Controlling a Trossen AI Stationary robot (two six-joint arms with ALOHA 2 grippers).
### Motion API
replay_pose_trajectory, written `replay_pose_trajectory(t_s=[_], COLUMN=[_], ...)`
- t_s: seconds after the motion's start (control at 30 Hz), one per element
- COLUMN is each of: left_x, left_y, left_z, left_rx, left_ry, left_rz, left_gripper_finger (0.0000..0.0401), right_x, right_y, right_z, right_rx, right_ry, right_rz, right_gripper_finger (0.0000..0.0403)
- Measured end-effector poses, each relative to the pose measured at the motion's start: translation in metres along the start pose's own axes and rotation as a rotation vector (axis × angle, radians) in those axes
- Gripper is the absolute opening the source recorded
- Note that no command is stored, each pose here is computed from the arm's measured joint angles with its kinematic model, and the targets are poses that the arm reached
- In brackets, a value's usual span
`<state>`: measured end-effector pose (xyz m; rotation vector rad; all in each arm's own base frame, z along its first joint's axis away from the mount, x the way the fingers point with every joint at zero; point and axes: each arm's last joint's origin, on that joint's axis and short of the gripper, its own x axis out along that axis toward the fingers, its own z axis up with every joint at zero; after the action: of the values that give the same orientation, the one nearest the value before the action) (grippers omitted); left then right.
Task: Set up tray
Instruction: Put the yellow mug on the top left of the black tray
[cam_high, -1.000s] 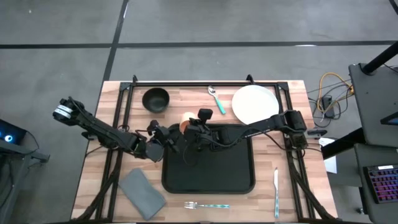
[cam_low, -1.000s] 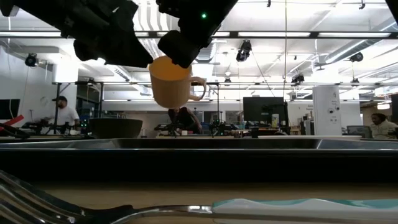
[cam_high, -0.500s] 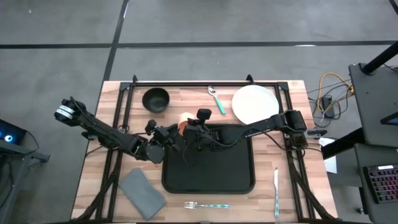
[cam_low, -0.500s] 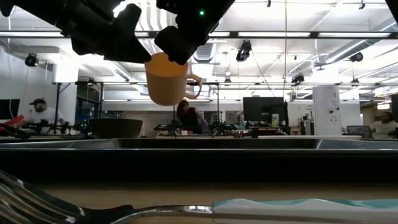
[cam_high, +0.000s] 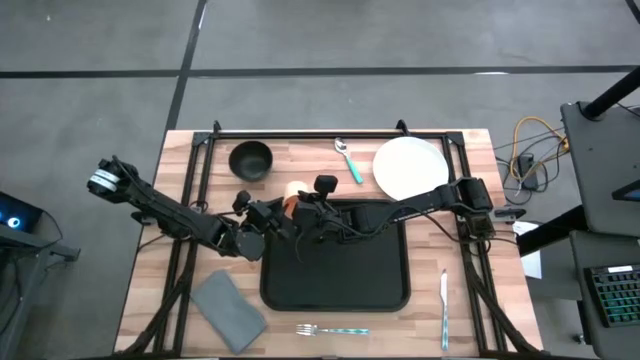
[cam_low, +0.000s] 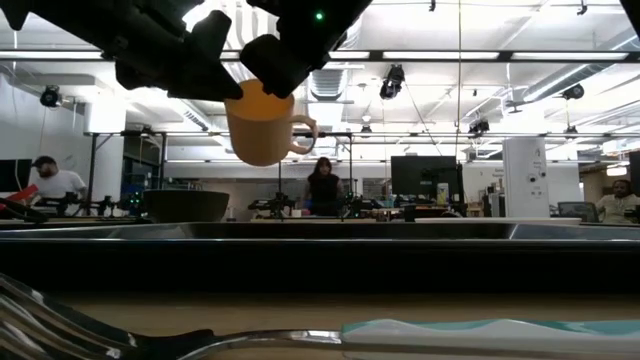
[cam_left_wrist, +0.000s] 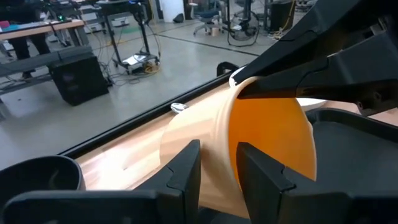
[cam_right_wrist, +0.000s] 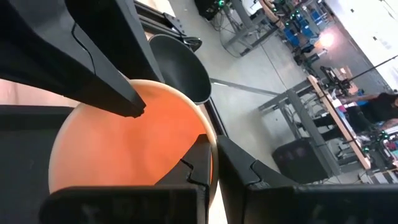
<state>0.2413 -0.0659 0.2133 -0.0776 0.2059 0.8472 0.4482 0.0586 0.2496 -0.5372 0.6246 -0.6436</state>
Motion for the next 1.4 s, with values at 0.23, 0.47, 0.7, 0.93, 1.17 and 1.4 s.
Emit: replay_pose_trajectory(t_s=[0.23, 0.47, 0.7, 0.93, 1.17, 1.4], left_x=[0.005, 0.009, 0.009, 0.010, 0.011, 0.010], left_y=[0.003, 0.004, 0.004, 0.004, 0.004, 0.002], left_z=[-0.002, -0.005, -0.007, -0.007, -0.008, -0.008], left_rx=[-0.031, -0.056, -0.050, -0.049, -0.047, -0.033], left_ry=[0.009, 0.021, 0.042, 0.050, 0.061, 0.086], left_rz=[0.010, 0.013, -0.011, -0.020, -0.032, -0.074], left_gripper_finger=[0.0083, 0.0083, 0.0083, 0.0027, 0.0003, 0.0001], right_x=[0.000, 0.001, 0.001, 0.001, 0.000, -0.002], right_y=[0.000, -0.001, 0.001, 0.002, 0.002, 0.004], right_z=[-0.001, -0.001, -0.002, -0.001, 0.001, 0.001], right_rx=[-0.019, -0.051, -0.070, -0.070, -0.070, -0.102], right_ry=[0.003, 0.004, -0.005, -0.019, -0.033, -0.040], right_rz=[-0.021, -0.024, 0.014, 0.038, 0.059, 0.088], right_gripper_finger=[0.0008, 0.0008, 0.0008, 0.0009, 0.0009, 0.0011])
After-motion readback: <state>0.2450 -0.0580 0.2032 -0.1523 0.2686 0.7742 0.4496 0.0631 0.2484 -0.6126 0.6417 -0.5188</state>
